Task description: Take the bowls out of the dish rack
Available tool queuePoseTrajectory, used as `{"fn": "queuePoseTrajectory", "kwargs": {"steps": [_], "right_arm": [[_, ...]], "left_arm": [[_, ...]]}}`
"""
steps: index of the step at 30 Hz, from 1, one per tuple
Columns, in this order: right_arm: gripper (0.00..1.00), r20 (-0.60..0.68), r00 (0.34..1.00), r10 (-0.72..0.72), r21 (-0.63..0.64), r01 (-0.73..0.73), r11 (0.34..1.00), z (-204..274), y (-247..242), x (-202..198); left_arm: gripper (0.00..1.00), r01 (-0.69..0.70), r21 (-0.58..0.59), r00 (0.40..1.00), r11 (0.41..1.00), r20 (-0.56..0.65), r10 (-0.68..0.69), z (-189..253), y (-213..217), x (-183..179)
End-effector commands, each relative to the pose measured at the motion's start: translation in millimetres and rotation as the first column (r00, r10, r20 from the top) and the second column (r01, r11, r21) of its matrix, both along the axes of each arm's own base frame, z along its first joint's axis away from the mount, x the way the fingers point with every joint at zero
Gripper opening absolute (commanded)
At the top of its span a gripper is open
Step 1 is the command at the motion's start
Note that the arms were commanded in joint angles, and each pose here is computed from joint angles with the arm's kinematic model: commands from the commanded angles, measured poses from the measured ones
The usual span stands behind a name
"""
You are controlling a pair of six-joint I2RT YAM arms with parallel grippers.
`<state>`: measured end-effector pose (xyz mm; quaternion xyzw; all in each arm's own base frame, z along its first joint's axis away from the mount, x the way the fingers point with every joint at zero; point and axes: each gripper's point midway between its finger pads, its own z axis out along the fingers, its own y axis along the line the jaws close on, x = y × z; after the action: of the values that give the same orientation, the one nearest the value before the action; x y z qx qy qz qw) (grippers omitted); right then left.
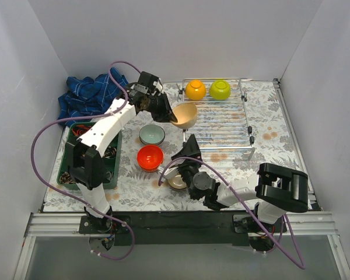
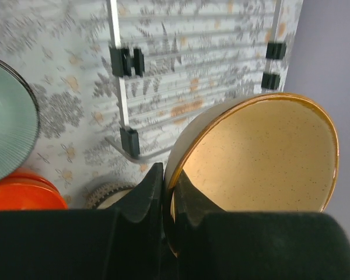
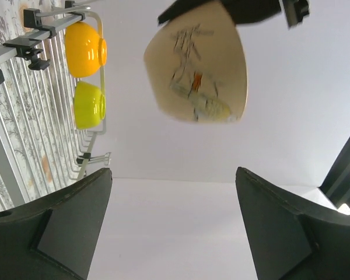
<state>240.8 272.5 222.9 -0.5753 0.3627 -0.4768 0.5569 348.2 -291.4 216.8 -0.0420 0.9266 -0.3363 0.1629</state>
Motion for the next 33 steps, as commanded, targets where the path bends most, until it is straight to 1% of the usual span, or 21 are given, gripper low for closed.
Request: {"fn": "queuePoseTrajectory", "kwargs": {"steps": [1, 4, 6, 7, 8, 9, 10, 12, 14, 15, 17, 18, 20, 23, 24, 25, 28, 29, 31, 32, 33], "right_arm": [[0.96, -0.009, 1.0, -0.023, 0.236, 0.024, 0.971, 19, -15, -4], [0.97, -0.047, 0.998, -0.031, 0.237, 0.041, 0.971, 13, -17, -3], [0.97, -0.098, 0.995, -0.02, 0.305, 0.049, 0.951, 7, -16, -3], [0.97, -0.135, 0.991, -0.023, 0.266, 0.058, 0.962, 1, -17, -3], [0.97, -0.181, 0.984, -0.009, 0.363, 0.075, 0.929, 0, -15, -1], [0.97, -0.202, 0.979, -0.002, 0.404, 0.085, 0.911, 4, -17, 0], [0.97, -0.242, 0.97, -0.008, 0.359, 0.097, 0.928, -6, -18, 0], [0.97, -0.293, 0.956, 0.014, 0.495, 0.139, 0.858, 1, -20, 6], [0.97, -0.361, 0.933, 0.008, 0.502, 0.187, 0.845, -2, -25, 15], [0.97, -0.398, 0.916, 0.05, 0.572, 0.205, 0.794, -3, -22, 17], [0.96, -0.454, 0.89, 0.04, 0.584, 0.263, 0.768, -2, -33, 27], [0.96, -0.488, 0.867, 0.105, 0.654, 0.283, 0.702, -2, -29, 28], [0.96, -0.524, 0.843, 0.12, 0.692, 0.339, 0.637, 0, -40, 39], [0.97, -0.576, 0.792, 0.202, 0.745, 0.406, 0.53, 5, -46, 47], [0.96, -0.597, 0.759, 0.26, 0.752, 0.417, 0.51, 7, -42, 46], [0.97, -0.606, 0.736, 0.302, 0.772, 0.453, 0.447, 7, -41, 46], [0.96, -0.604, 0.697, 0.386, 0.797, 0.509, 0.326, 12, -50, 53], [0.96, -0.6, 0.694, 0.397, 0.799, 0.544, 0.257, 12, -58, 58], [0.96, -0.588, 0.656, 0.474, 0.796, 0.573, 0.195, 14, -57, 56], [0.97, -0.581, 0.655, 0.484, 0.789, 0.599, 0.136, 14, -65, 60], [0.96, -0.571, 0.642, 0.511, 0.787, 0.605, 0.12, 16, -65, 58]], "left_arm": [[0.0, -0.122, 0.01, 0.971, 0.993, 0.209, 0.117, 47, 27, 40], [0.0, -0.194, 0.073, 0.939, 0.978, 0.304, 0.163, 49, 47, 47], [0.0, -0.227, 0.102, 0.922, 0.969, 0.344, 0.18, 47, 58, 48], [0.0, -0.25, 0.123, 0.911, 0.96, 0.365, 0.191, 47, 66, 48], [0.0, -0.247, 0.144, 0.909, 0.958, 0.376, 0.178, 44, 72, 40], [0.0, -0.252, 0.151, 0.904, 0.956, 0.389, 0.177, 44, 76, 37], [0.0, -0.251, 0.157, 0.902, 0.955, 0.397, 0.172, 44, 80, 34], [0.0, -0.273, 0.176, 0.885, 0.946, 0.431, 0.175, 44, 93, 23], [0.0, -0.267, 0.181, 0.881, 0.946, 0.444, 0.163, 41, 101, 8], [0.0, -0.265, 0.18, 0.879, 0.947, 0.448, 0.161, 39, 103, 3], [0.0, -0.243, 0.169, 0.884, 0.955, 0.444, 0.146, 36, 103, -8], [0.0, -0.239, 0.173, 0.888, 0.956, 0.438, 0.142, 30, 107, -18], [0.0, -0.185, 0.153, 0.906, 0.971, 0.409, 0.108, 22, 99, -33], [0.0, -0.146, 0.141, 0.914, 0.979, 0.399, 0.079, 15, 92, -54], [0.0, -0.139, 0.142, 0.913, 0.98, 0.401, 0.071, 14, 90, -59], [0.0, -0.133, 0.145, 0.916, 0.98, 0.395, 0.066, 10, 88, -66], [0.0, -0.083, 0.155, 0.927, 0.984, 0.375, 0.019, -1, 69, -87], [0.0, -0.064, 0.169, 0.926, 0.984, 0.378, -0.005, -4, 60, -95], [0.0, -0.05, 0.179, 0.926, 0.983, 0.378, -0.022, -10, 51, -102], [0.0, -0.019, 0.19, 0.928, 0.982, 0.368, -0.053, -16, 41, -111], [0.0, -0.007, 0.196, 0.928, 0.981, 0.367, -0.067, -20, 36, -115]]}}
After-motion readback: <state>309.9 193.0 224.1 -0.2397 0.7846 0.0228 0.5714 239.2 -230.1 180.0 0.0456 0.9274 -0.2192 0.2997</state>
